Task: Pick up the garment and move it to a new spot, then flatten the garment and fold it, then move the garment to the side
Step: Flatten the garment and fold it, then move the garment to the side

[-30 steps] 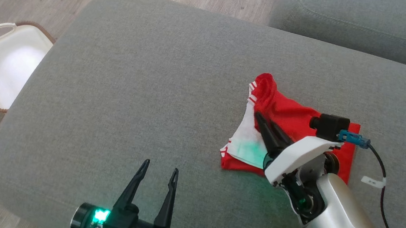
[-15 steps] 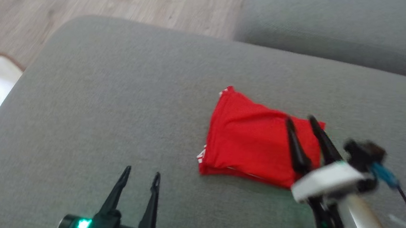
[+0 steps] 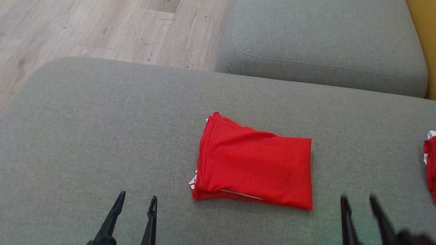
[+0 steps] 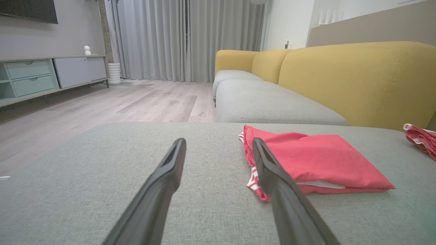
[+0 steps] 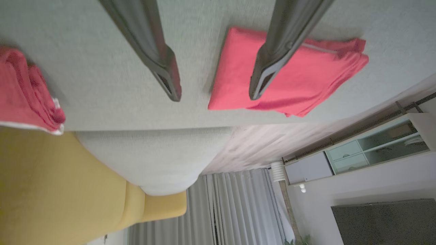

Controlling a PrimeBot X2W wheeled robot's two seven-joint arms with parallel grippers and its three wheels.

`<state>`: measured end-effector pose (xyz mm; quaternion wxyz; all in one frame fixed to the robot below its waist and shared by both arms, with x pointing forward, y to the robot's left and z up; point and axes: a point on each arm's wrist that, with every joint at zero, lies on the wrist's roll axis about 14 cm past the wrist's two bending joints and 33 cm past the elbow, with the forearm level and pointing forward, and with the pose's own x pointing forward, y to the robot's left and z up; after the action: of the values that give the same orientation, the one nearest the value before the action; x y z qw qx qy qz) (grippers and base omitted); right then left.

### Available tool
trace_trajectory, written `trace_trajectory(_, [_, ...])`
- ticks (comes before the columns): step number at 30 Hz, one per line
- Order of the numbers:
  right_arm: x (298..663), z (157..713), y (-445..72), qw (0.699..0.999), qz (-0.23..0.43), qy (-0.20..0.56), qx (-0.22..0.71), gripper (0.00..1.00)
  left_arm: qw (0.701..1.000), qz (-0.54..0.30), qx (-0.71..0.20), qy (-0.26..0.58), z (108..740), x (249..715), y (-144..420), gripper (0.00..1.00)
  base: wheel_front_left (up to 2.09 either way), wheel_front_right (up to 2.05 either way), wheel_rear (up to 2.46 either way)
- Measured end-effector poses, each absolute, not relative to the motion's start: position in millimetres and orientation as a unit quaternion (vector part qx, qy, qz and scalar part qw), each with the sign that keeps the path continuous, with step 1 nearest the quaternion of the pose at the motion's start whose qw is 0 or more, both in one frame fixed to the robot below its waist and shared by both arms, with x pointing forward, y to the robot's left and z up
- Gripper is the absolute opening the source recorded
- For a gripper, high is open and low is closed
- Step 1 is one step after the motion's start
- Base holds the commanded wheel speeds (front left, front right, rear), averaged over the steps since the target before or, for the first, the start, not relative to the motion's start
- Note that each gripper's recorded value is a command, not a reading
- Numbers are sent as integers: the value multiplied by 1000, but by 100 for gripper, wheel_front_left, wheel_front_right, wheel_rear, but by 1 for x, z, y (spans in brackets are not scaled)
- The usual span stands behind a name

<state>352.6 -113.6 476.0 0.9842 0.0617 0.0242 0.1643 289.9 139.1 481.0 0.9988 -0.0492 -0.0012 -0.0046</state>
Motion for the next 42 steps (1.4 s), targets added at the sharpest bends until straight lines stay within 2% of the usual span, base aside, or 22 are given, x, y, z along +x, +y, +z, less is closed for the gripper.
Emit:
trace_trajectory(6, [319,451,-113,985,144,59,78,100,999,-10,-48,-6,483,286,138,100,0,0,0])
trace_trajectory(12, [315,456,-109,985,143,49,80,100,999,-8,-48,21,465,274,140,100,0,0,0])
trace_trajectory(33, [314,452,-115,987,130,55,81,100,998,-24,-41,31,460,278,132,100,0,0,0])
trace_trajectory(37, [312,435,-114,984,129,84,90,100,999,-29,-35,29,463,285,130,100,0,0,0])
trace_trajectory(42, [319,403,-104,969,125,162,141,100,999,-35,-31,27,466,300,126,100,0,0,0])
